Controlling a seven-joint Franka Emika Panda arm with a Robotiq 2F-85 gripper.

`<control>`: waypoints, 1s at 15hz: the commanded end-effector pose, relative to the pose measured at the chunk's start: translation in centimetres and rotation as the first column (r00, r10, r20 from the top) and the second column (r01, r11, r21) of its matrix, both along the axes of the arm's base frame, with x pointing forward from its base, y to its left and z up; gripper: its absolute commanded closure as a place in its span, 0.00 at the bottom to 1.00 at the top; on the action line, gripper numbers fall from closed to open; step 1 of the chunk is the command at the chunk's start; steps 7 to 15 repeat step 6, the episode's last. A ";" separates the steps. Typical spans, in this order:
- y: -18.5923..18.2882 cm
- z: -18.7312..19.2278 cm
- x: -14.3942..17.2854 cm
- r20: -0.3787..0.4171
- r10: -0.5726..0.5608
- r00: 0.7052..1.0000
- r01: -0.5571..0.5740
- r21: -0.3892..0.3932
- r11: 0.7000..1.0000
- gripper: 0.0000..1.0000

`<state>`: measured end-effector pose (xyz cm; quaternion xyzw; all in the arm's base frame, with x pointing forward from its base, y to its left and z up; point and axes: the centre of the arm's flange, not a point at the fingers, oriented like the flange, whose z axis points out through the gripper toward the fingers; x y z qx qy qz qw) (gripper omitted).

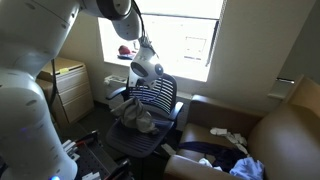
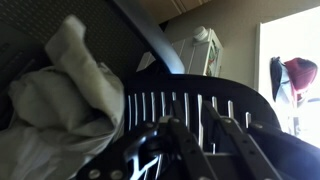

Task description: Pick up the light grey clothing from the sofa and place it on the seat of the black chair

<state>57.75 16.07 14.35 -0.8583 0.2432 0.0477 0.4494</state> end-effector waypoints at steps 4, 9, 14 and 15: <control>-3.3 -1.2 -0.5 -0.015 -0.044 0.999 0.041 -0.177 0.983 0.34; -2.8 -1.3 -0.1 -0.005 -0.037 0.999 0.036 -0.141 0.989 0.45; -2.8 -1.3 -0.1 -0.005 -0.037 0.999 0.036 -0.141 0.989 0.45; -2.8 -1.3 -0.1 -0.005 -0.037 0.999 0.036 -0.141 0.989 0.45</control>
